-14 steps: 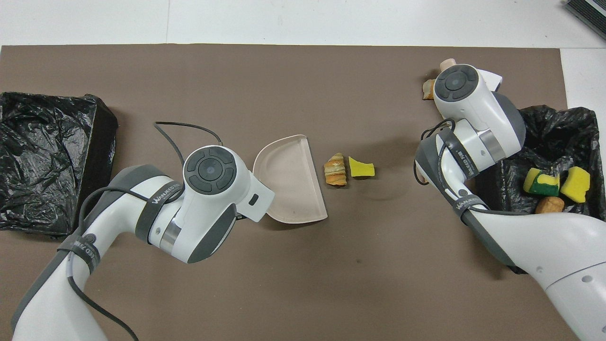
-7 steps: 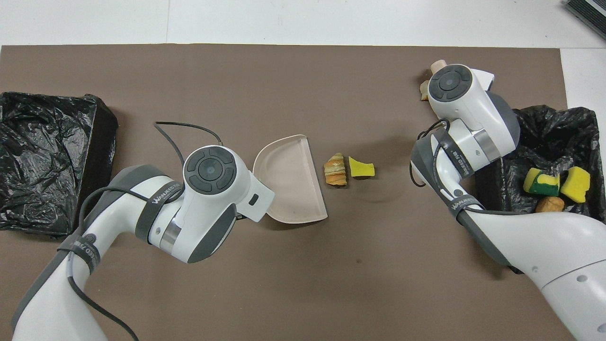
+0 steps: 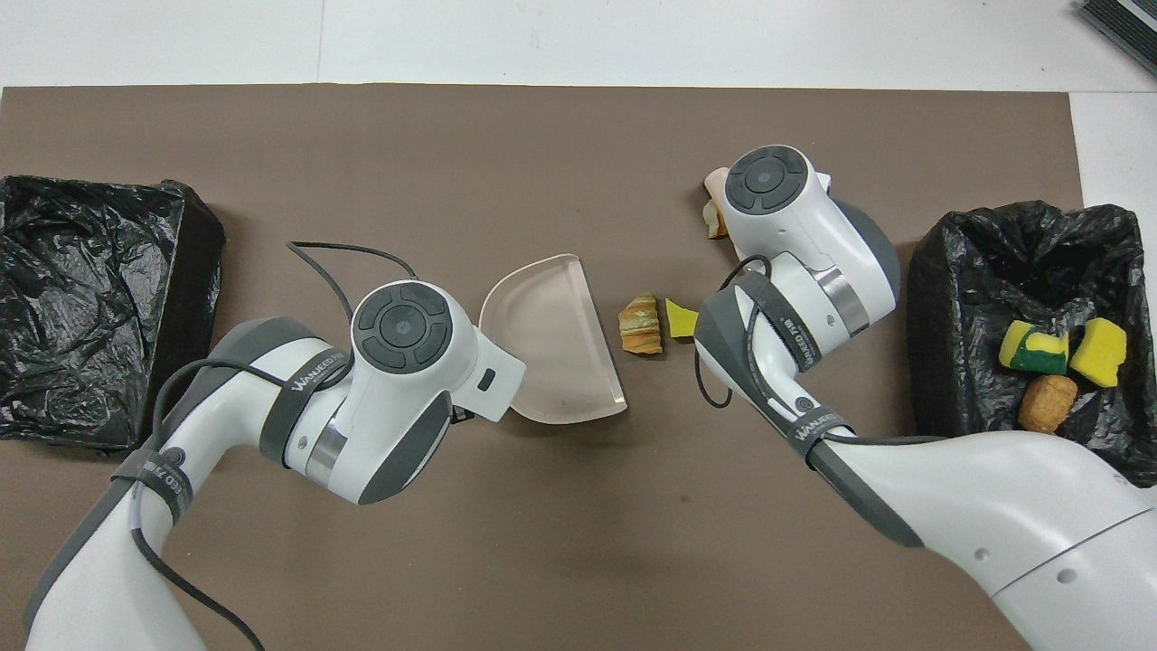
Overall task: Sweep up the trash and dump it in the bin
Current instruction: 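Sweep the bread and sponge into the dustpan with the right gripper's brush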
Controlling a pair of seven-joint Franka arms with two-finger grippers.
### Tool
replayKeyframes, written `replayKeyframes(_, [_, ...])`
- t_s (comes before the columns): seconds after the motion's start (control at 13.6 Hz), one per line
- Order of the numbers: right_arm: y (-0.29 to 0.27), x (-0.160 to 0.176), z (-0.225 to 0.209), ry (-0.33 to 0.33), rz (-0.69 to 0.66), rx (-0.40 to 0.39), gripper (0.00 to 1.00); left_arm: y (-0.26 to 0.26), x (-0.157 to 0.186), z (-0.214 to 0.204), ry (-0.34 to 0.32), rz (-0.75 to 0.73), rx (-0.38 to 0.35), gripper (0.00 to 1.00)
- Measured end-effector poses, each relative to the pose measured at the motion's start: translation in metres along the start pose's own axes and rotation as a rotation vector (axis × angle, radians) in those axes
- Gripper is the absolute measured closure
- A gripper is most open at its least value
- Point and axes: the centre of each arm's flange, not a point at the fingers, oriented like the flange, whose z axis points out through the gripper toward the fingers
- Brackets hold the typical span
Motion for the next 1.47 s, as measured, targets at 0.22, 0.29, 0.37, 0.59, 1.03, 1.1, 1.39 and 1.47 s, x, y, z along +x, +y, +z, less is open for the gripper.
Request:
replayKeyframes(0.22, [-0.057,-0.002,-0.011,-0.002,0.01,0.112,0.74,0.0,-0.001,0.0,-0.001,-0.003,-0.001,0.69])
replayKeyframes(0.29, [-0.077,-0.004,-0.016,-0.005,0.028,0.15,0.74,0.0,-0.001,0.0,-0.002,-0.004,-0.001,0.69])
replayKeyframes(0.37, [-0.098,-0.006,-0.021,-0.011,0.052,0.185,0.74,0.0,-0.001,0.0,-0.002,-0.005,-0.002,0.69])
replayKeyframes(0.59, [-0.123,-0.012,-0.036,-0.029,0.087,0.3,0.74,0.0,-0.001,0.001,-0.002,-0.006,-0.002,0.69])
replayKeyframes(1.03, [-0.003,-0.062,-0.093,-0.061,0.227,0.318,0.74,0.0,-0.001,0.001,-0.002,-0.006,-0.002,0.69])
replayKeyframes(1.1, [0.02,-0.07,-0.096,-0.066,0.259,0.321,0.74,0.0,-0.001,0.001,-0.002,-0.006,-0.002,0.69])
replayKeyframes(1.39, [0.097,-0.088,-0.066,-0.106,0.375,0.287,0.74,0.0,-0.001,0.001,-0.002,-0.006,-0.002,0.69])
replayKeyframes(1.47, [0.111,-0.094,-0.051,-0.111,0.4,0.273,0.74,0.0,-0.001,0.001,-0.002,-0.006,-0.002,0.69])
